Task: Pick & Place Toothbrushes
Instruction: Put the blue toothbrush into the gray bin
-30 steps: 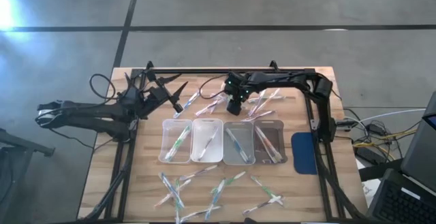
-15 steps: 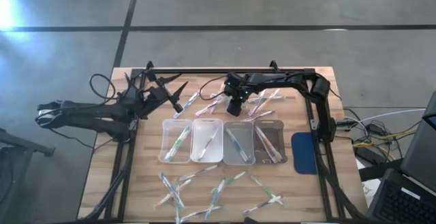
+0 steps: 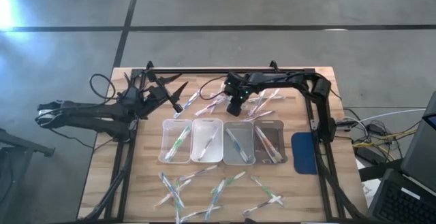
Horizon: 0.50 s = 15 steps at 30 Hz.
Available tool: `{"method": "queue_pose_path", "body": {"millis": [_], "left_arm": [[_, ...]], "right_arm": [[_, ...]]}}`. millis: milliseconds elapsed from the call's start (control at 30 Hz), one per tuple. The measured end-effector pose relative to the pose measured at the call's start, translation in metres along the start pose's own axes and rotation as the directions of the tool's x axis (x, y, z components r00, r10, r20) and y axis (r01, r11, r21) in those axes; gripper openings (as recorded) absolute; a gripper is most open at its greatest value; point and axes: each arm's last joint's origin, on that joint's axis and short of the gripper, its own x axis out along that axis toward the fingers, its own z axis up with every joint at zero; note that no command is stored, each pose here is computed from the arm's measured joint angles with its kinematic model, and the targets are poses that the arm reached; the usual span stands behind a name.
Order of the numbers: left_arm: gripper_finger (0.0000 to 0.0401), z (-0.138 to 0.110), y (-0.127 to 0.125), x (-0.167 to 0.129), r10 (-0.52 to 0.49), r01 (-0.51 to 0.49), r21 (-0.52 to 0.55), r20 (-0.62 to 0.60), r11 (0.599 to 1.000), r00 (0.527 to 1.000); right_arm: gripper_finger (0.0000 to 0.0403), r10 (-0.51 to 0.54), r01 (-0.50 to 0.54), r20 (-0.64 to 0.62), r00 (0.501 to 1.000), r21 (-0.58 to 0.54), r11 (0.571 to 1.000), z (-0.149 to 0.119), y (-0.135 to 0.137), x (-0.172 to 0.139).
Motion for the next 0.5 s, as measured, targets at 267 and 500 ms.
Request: {"method": "queue_pose_path", "body": {"millis": [267, 500], "left_arm": [[0.0170, 0.000, 0.000, 0.000, 0.000, 0.000, -0.001, -0.001, 1.000, 1.000], [0.0170, 0.000, 0.000, 0.000, -0.001, 0.001, 0.000, -0.003, 1.000, 1.000]], "right_arm": [[0.0021, 0.002, -0.002, 0.006, 1.000, 0.000, 1.000, 0.011, 0.003, -0.026], [0.0029, 0.005, -0.005, 0.096, 0.995, 0.004, 1.000, 0.024, 0.011, -0.067]]}}
